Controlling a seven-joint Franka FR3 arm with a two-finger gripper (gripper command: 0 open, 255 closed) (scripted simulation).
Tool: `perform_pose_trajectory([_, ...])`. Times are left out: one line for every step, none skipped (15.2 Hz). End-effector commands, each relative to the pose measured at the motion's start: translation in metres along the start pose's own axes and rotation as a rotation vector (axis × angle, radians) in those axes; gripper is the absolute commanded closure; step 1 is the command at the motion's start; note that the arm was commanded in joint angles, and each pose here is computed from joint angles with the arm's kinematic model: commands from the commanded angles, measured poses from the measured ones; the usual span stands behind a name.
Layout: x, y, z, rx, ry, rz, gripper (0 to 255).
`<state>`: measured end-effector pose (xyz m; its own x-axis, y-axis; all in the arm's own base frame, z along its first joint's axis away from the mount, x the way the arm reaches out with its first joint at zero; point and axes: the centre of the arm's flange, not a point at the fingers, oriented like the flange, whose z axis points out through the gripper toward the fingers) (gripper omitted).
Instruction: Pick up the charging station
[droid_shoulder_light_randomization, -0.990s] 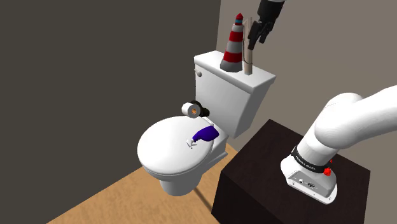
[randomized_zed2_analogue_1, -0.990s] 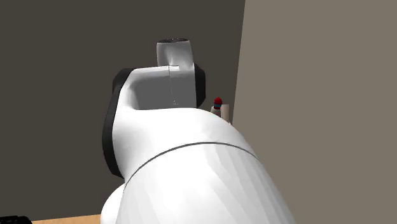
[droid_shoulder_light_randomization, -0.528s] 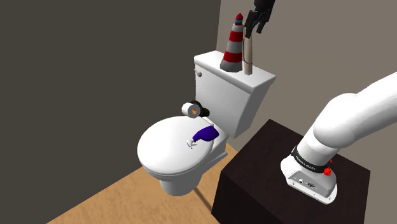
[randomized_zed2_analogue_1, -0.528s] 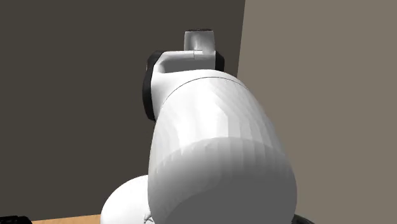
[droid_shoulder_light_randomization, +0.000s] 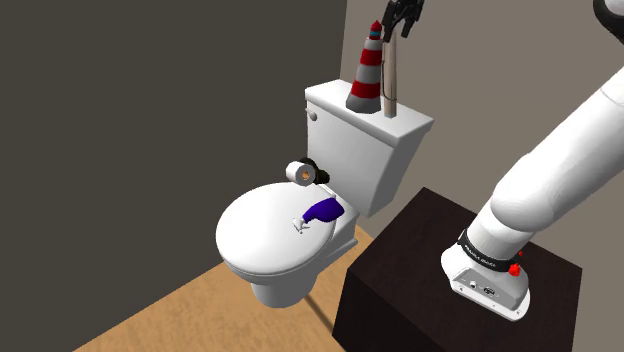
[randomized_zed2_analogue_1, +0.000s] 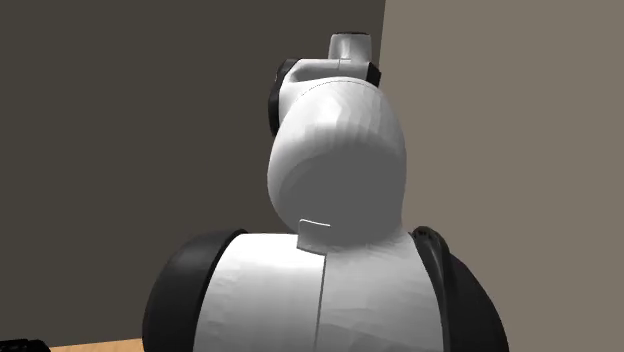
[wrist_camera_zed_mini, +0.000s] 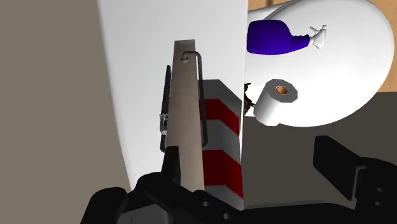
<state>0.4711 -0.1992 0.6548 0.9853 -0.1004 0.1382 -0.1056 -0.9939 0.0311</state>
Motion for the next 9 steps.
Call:
perform_pose_trajectory([0.019, 0.019, -0.004, 0.002, -0.002, 0.017, 0])
perform_pose_trajectory([0.027, 0.029, -0.004, 0.003, -0.003, 0.026, 0])
perform_pose_trajectory([0.036, 0.040, -0.005, 0.005, -0.004, 0.035, 0])
perform_pose_trajectory([0.040, 0.046, -0.006, 0.006, -0.004, 0.040, 0])
perform_pose_trajectory([0.039, 0.046, -0.001, 0.006, -0.004, 0.040, 0])
perform_pose_trajectory([0.039, 0.045, 0.005, 0.006, -0.004, 0.040, 0])
perform_pose_trajectory([0.038, 0.045, 0.010, 0.006, -0.004, 0.040, 0])
perform_pose_trajectory([0.037, 0.045, 0.015, 0.006, -0.004, 0.040, 0])
perform_pose_trajectory([0.037, 0.045, 0.020, 0.006, -0.004, 0.040, 0])
